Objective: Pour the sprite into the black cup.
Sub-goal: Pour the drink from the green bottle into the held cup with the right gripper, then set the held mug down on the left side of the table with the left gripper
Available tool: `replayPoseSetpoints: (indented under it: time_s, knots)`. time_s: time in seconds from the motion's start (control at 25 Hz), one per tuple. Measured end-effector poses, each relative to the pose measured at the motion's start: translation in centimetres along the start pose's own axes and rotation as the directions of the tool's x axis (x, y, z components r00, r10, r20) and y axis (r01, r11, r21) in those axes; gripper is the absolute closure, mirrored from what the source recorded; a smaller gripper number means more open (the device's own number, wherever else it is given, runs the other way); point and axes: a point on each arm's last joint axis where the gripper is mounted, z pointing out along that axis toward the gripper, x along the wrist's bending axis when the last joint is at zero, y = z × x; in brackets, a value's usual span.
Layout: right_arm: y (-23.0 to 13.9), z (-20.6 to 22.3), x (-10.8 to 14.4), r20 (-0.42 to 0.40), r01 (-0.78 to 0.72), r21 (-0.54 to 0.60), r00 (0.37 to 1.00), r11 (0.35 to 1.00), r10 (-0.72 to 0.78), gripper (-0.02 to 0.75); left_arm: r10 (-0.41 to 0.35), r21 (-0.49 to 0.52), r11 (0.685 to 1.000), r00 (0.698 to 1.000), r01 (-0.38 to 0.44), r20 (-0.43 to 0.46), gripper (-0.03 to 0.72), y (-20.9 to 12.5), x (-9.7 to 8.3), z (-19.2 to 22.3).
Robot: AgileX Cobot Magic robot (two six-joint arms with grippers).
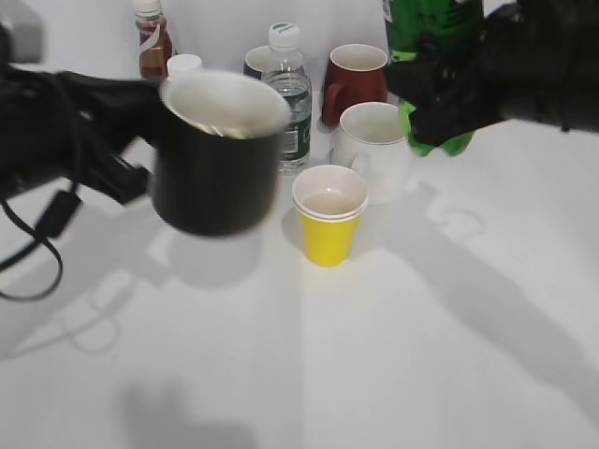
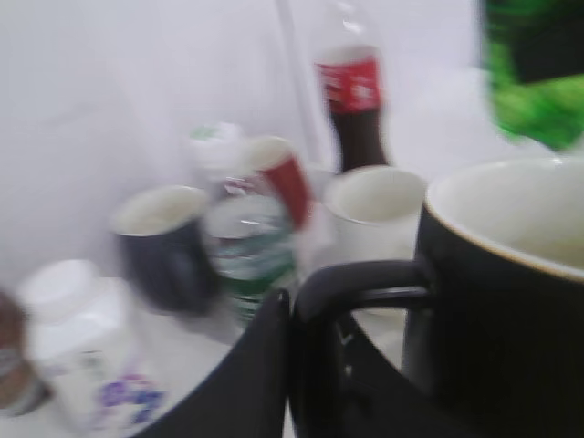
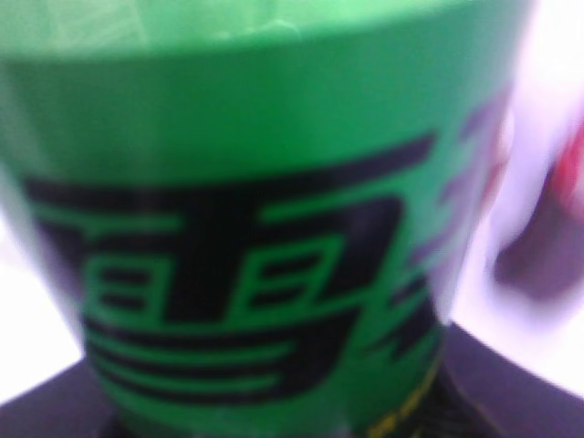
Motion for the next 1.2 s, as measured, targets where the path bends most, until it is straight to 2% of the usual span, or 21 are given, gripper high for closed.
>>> replayPoseSetpoints:
  time_s: [0.08, 0.2, 0.28, 0.36, 0.52, 0.76, 1.0, 1.2]
  knots:
    - [-0.9, -0.1, 0.3, -0.002, -0.101, -0.015, 0.995, 0.995, 0.101, 0.351, -0.047, -0.036, 0.998, 0.994, 0.044, -0.095, 0.638, -0.5, 1.4, -0.4]
    - [-2.9, -0.5, 0.6, 0.007, -0.193, 0.004, 0.981, 0.981, 0.193, 0.351, -0.152, -0.093, 0.987, 0.957, 0.132, -0.248, 0.638, -2.3, 3.6, -0.8]
    - [-4.3, -0.8, 0.4, 0.033, -0.253, 0.024, 0.967, 0.967, 0.252, 0.351, -0.183, -0.108, 0.982, 0.930, 0.156, -0.319, 0.638, -4.0, 4.8, -0.7]
    - [-5.6, -1.1, 0.1, 0.070, -0.308, 0.044, 0.950, 0.950, 0.304, 0.351, -0.187, -0.115, 0.981, 0.915, 0.156, -0.356, 0.638, -5.6, 5.4, -0.4]
    - [-6.5, -1.4, 0.0, 0.094, -0.349, 0.052, 0.935, 0.936, 0.343, 0.351, -0.190, -0.104, 0.981, 0.903, 0.163, -0.385, 0.638, -8.6, 5.7, 1.0]
    - [-6.4, -1.4, -0.1, 0.091, -0.348, 0.033, 0.934, 0.937, 0.344, 0.351, -0.190, 0.035, 0.974, 0.897, 0.222, -0.399, 0.639, -13.1, 5.2, 2.2]
    - [-6.4, -1.4, -0.1, 0.091, -0.350, 0.032, 0.934, 0.936, 0.346, 0.351, -0.193, 0.015, 0.976, 0.895, 0.217, -0.402, 0.633, -13.5, 5.3, 2.4]
    - [-6.4, -1.4, -0.1, 0.091, -0.350, 0.032, 0.934, 0.936, 0.346, 0.351, -0.194, 0.038, 0.973, 0.895, 0.227, -0.402, 0.552, -14.0, 4.9, 1.7]
